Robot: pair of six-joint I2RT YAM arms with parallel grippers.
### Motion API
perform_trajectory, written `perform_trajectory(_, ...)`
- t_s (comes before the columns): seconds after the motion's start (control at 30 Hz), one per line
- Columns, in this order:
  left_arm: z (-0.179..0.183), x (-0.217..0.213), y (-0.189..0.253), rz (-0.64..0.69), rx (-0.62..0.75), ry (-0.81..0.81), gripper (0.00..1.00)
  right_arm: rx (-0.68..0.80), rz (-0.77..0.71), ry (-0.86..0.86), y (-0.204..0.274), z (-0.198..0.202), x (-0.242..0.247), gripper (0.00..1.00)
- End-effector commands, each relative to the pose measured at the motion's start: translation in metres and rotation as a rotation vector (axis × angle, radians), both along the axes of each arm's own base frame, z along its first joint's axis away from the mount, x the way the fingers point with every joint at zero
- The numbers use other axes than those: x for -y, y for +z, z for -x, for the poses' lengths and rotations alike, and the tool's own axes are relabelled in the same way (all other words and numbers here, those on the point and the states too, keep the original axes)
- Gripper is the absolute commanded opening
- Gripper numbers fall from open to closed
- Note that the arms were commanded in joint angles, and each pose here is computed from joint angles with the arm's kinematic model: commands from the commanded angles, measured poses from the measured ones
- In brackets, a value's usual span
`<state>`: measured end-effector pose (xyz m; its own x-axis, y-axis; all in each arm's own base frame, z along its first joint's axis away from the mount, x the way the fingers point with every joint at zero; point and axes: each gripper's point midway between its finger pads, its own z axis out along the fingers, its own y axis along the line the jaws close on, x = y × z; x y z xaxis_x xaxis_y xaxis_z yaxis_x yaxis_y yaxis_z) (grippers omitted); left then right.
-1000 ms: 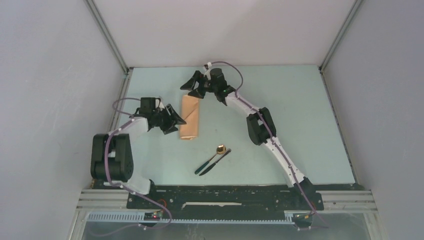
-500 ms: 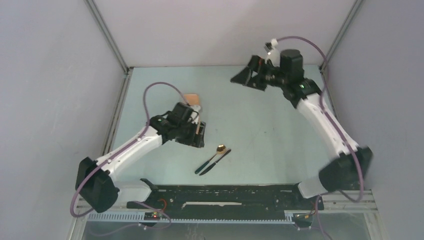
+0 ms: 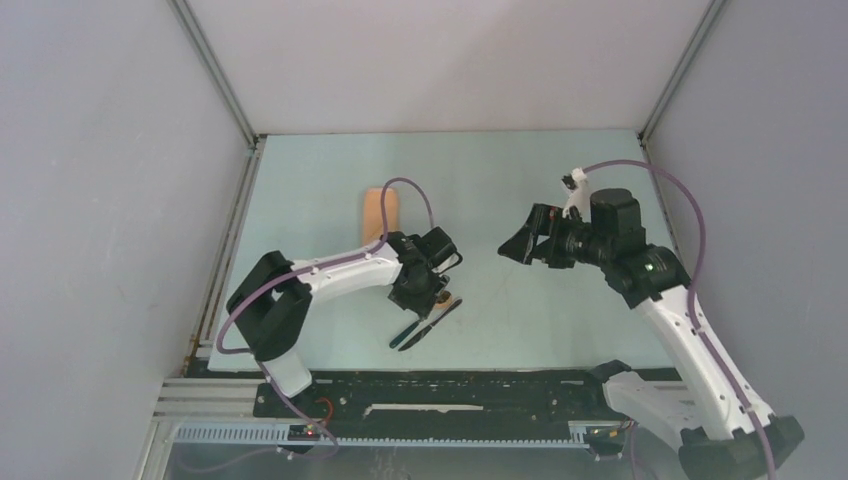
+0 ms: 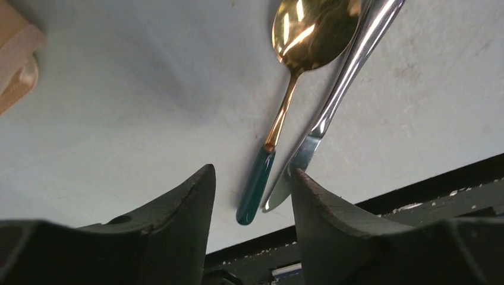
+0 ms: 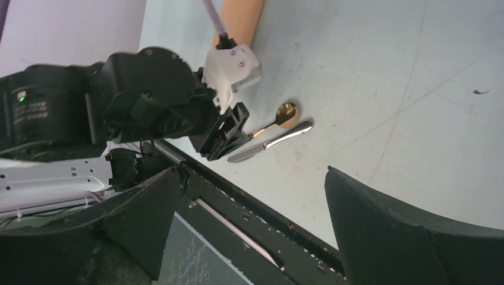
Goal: Fold the napkin into a case and place the utensils inside
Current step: Pick up the spoon from the center of the board.
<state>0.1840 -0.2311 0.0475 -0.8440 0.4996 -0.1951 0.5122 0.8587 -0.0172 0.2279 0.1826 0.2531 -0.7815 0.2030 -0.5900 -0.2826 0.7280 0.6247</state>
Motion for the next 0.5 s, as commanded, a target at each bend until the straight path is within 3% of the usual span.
perform_trajectory(0.0,-0.017,0.031,0.005,0.061,0.034,-0.001,0.55,0.052,0.075,-0.052,-0.004,0.010,0.022,0.99)
perform_trajectory(0.47,-0.018,0.035,-0.032,-0.021,-0.014,-0.031,0.33,0.093,0.102,-0.135,0.003,0.025,0.050,0.99)
